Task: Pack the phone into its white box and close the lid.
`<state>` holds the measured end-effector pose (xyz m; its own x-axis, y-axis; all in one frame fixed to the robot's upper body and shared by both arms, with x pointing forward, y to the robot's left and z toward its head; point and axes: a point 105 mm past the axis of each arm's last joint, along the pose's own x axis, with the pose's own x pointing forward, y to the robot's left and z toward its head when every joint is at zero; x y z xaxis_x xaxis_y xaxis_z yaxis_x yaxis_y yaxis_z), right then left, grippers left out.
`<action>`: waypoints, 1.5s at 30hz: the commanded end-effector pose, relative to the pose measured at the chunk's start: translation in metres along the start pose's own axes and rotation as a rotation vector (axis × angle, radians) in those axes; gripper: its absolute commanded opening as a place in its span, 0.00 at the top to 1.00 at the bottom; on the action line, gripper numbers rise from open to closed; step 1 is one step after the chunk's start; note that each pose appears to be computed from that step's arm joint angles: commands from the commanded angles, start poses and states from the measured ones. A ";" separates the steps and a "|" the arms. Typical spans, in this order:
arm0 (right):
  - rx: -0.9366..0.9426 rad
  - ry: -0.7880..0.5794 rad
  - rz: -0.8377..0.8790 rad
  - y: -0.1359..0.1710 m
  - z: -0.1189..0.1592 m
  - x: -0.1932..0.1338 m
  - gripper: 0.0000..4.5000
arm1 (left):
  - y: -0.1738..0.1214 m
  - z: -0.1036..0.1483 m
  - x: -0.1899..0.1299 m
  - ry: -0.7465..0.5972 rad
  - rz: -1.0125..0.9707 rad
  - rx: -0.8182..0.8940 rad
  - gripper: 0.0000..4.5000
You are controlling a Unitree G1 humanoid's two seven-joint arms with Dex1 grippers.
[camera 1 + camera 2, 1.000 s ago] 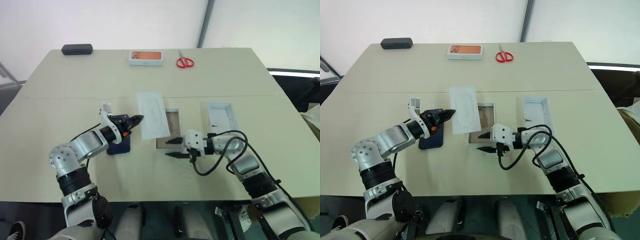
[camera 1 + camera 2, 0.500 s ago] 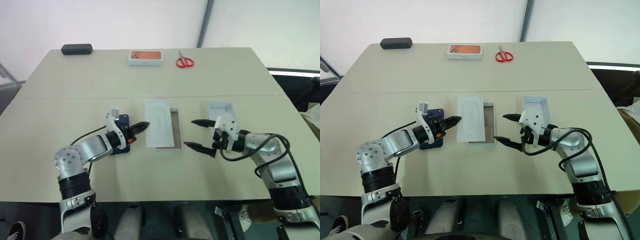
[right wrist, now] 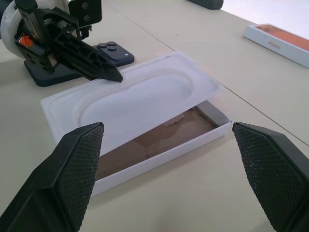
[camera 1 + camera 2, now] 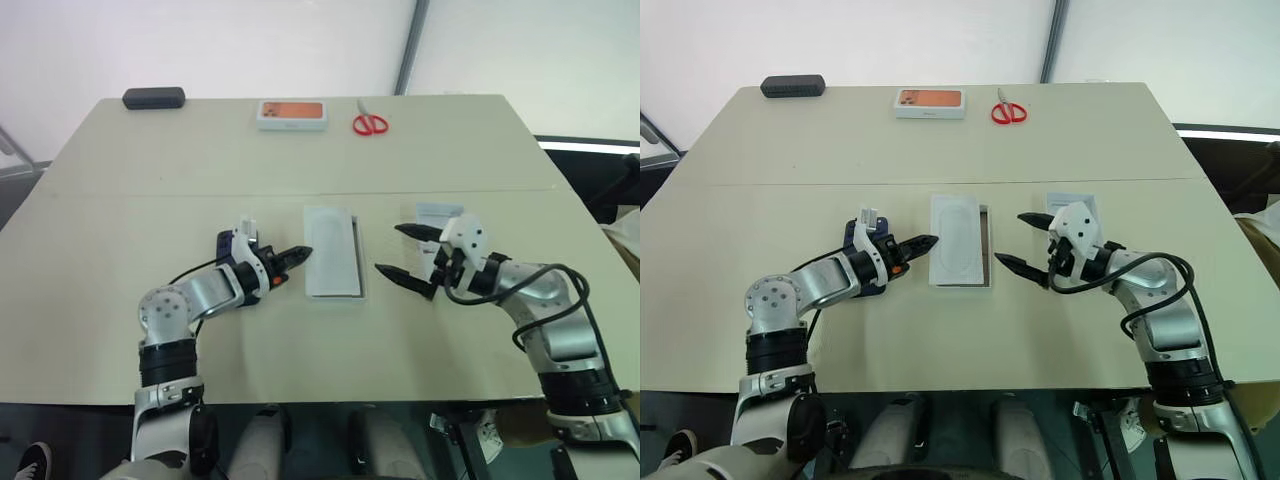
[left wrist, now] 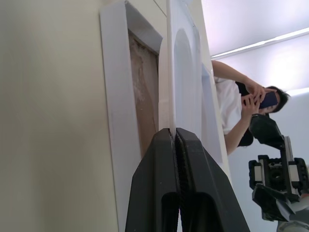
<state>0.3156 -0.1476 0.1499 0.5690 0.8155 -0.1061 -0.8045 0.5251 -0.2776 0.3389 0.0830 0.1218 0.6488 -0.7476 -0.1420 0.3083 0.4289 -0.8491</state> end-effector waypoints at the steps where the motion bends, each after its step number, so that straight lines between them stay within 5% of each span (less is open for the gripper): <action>1: -0.038 -0.036 -0.004 -0.001 0.009 0.002 0.01 | -0.008 0.004 0.006 -0.015 -0.021 0.036 1.00; 5: -0.043 -0.034 -0.005 -0.001 0.008 0.002 0.00 | -0.006 0.004 0.009 -0.013 -0.005 0.047 0.70; 9: -0.046 -0.029 -0.008 -0.002 0.006 0.001 0.00 | -0.011 0.003 0.006 0.003 -0.027 0.056 0.27; 17: -0.050 -0.040 -0.004 0.000 0.008 0.007 0.00 | -0.021 0.014 0.000 -0.008 -0.025 0.150 0.27; 25: -0.060 -0.081 0.018 0.005 0.018 0.029 0.00 | -0.032 0.032 -0.023 -0.098 -0.003 0.505 0.27; 28: -0.101 -0.094 0.036 0.015 0.022 0.050 0.30 | -0.023 0.035 -0.042 -0.110 0.018 0.688 0.25; 34: -0.152 -0.036 0.059 0.027 0.013 0.079 0.99 | -0.018 0.048 -0.059 -0.184 0.003 0.732 0.25; 45: -0.391 0.191 0.070 0.020 -0.028 0.085 1.00 | -0.010 0.036 -0.054 -0.173 0.014 0.732 0.25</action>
<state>0.3510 -0.0751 0.1007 0.5679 0.7632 -0.3083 -0.7607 0.3435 -0.5508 0.3275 0.1401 0.1479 0.7434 -0.6671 -0.0472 0.6219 0.7155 -0.3183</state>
